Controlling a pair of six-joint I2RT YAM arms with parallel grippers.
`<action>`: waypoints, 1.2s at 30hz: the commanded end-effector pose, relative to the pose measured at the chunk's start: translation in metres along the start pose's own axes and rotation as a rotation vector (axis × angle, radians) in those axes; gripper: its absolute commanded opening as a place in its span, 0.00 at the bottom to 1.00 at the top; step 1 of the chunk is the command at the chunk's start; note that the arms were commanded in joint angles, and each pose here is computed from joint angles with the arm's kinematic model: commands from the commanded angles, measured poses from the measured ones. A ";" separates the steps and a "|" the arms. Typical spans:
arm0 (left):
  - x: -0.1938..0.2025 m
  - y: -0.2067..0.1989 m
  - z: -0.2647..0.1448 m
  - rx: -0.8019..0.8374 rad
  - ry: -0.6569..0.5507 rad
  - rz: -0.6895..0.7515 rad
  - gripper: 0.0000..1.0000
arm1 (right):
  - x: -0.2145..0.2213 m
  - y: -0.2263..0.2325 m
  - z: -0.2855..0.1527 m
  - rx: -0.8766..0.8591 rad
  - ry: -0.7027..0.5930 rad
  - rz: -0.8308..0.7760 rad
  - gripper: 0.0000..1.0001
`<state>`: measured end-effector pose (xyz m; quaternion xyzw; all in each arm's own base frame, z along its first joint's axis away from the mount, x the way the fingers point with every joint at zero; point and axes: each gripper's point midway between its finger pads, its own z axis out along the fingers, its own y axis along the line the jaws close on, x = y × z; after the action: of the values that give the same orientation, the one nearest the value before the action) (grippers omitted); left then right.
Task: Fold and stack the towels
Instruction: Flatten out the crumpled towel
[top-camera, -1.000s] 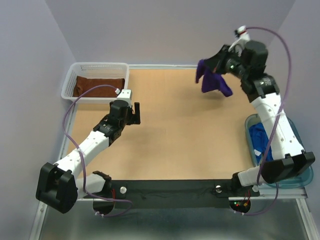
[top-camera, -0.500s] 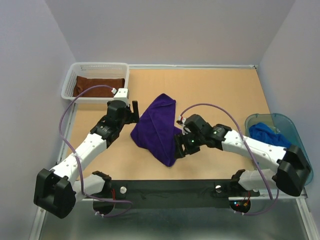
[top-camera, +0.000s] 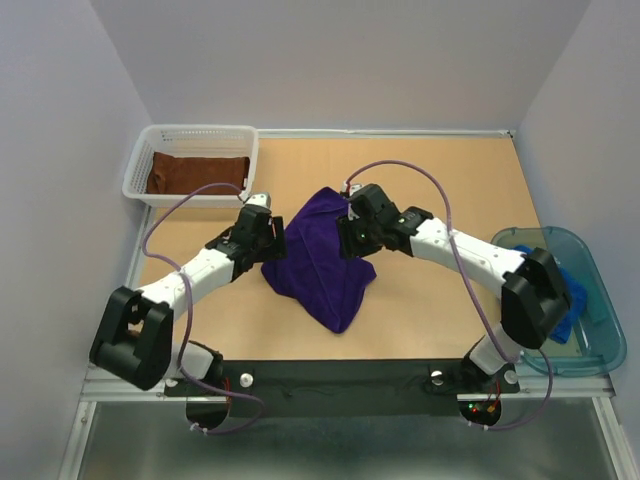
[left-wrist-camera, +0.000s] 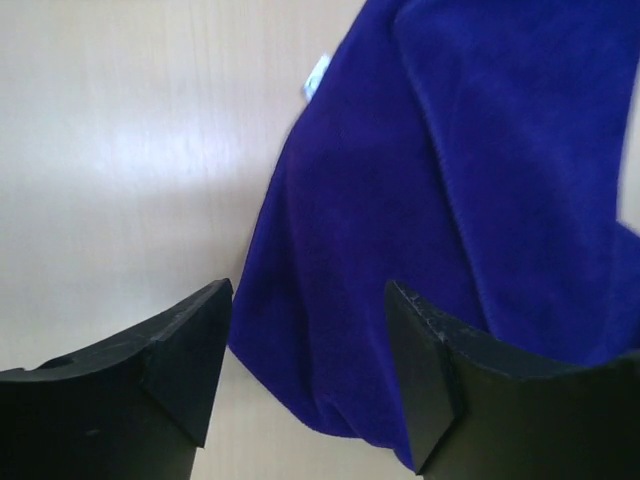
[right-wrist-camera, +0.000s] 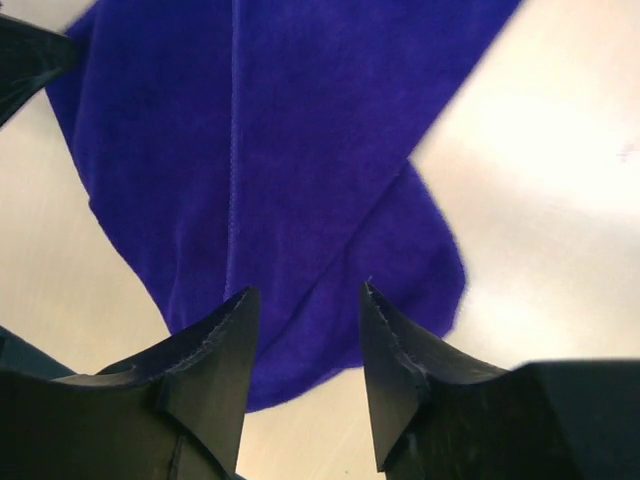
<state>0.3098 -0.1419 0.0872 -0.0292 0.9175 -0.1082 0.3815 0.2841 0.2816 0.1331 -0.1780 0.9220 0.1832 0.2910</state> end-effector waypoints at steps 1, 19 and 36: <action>0.020 -0.005 0.009 -0.007 0.086 -0.051 0.71 | -0.004 0.018 0.025 -0.084 -0.002 -0.030 0.49; 0.142 -0.007 -0.010 0.000 0.554 -0.038 0.58 | 0.067 -0.051 0.086 0.151 0.117 0.110 0.32; 0.183 -0.085 -0.090 0.272 0.600 -0.063 0.61 | 0.025 -0.084 0.010 0.076 -0.040 0.149 0.50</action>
<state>0.1233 -0.2427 0.0288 0.0624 0.9628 -0.2445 0.0965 0.2938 0.1826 0.0465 -0.0304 0.9577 0.1285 0.2558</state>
